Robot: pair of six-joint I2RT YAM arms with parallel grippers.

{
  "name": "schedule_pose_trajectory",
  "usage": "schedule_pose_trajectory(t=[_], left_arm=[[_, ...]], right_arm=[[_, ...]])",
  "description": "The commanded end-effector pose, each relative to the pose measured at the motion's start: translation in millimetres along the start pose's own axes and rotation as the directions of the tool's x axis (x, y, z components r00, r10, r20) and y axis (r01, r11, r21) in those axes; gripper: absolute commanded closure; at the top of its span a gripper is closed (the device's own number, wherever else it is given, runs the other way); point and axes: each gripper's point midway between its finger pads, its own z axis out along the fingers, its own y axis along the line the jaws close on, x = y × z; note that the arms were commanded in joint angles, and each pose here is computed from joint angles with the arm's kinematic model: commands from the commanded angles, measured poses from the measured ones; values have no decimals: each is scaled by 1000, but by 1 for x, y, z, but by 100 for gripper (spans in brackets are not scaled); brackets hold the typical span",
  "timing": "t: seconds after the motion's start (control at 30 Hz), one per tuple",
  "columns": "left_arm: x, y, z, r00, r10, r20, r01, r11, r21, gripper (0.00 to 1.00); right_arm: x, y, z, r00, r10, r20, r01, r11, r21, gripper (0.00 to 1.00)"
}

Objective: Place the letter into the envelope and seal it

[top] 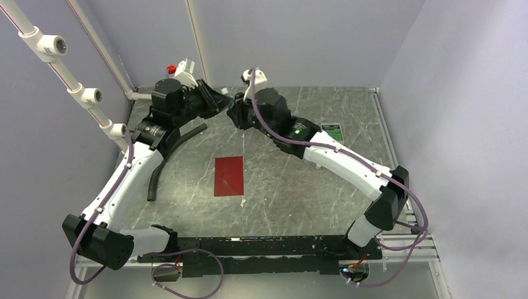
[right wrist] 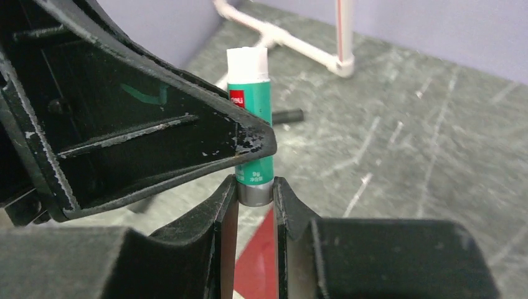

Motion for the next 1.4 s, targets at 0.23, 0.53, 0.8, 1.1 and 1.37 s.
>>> schedule_pose_trajectory(t=[0.23, 0.53, 0.8, 1.1, 1.37], left_arm=[[16, -20, -6, 996, 49, -76, -40, 993, 112, 97], [20, -39, -17, 996, 62, -70, -45, 973, 227, 98], [18, -51, -21, 997, 38, -61, -20, 960, 280, 98], [16, -60, -26, 998, 25, -50, -7, 946, 325, 91], [25, -62, -25, 998, -47, -41, 59, 910, 410, 70]], right_arm=[[-15, 26, -40, 998, 41, 45, -25, 953, -302, 63], [-8, 25, -48, 998, 64, -1, -60, 923, -380, 47], [-10, 18, -46, 997, 79, -6, -76, 933, -351, 53], [-15, 25, -51, 990, 136, -21, -133, 906, -401, 100], [-45, 39, -79, 940, 340, 6, -271, 760, -590, 100]])
